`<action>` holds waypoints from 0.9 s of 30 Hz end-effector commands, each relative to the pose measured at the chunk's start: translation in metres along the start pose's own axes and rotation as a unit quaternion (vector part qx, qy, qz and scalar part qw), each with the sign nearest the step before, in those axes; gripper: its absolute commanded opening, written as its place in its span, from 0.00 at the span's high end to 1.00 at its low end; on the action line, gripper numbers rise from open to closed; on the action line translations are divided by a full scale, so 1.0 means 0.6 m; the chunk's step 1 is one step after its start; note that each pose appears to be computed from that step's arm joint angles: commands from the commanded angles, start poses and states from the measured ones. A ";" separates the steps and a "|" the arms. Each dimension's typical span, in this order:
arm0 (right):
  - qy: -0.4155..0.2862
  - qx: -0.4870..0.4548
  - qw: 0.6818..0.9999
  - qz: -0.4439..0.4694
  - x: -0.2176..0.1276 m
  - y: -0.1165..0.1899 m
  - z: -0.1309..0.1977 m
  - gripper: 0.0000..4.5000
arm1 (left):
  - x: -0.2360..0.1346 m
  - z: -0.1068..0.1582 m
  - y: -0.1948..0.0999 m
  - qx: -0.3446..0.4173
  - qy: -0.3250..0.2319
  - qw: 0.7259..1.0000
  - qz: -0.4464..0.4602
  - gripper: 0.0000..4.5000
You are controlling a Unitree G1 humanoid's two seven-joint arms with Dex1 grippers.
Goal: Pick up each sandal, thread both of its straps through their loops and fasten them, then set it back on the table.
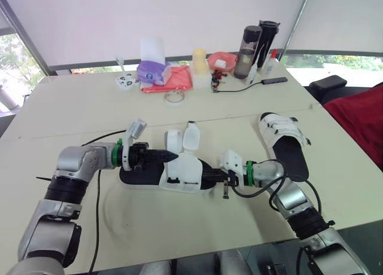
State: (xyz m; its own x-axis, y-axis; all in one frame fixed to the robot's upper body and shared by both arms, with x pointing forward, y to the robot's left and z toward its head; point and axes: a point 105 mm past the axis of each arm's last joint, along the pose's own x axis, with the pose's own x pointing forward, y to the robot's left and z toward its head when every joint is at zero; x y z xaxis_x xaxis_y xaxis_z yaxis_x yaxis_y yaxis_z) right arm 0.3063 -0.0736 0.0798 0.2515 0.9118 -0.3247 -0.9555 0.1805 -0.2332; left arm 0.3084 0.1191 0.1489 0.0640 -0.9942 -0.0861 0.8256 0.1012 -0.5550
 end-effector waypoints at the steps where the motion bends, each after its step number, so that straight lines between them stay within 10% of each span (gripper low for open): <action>1: 0.049 0.029 0.998 -0.003 0.002 0.011 -0.044 1.00 | -0.001 -0.011 0.005 0.043 0.035 0.998 0.018 0.99; 16: 0.049 0.030 0.998 -0.007 0.002 0.010 -0.045 1.00 | -0.007 -0.022 -0.002 0.079 0.048 0.996 0.015 0.99; 27: 0.047 0.034 0.998 -0.006 0.005 0.016 -0.048 1.00 | -0.035 -0.017 -0.037 0.079 -0.021 0.995 0.057 0.05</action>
State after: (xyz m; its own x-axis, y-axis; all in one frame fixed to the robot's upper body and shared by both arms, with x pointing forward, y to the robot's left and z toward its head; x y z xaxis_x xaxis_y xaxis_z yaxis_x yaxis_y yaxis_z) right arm 0.3055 -0.0729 0.0782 0.2668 0.9112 -0.3140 -0.9522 0.1988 -0.2321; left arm 0.2842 0.1353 0.1380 0.1476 -0.9797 -0.1356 0.8739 0.1934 -0.4460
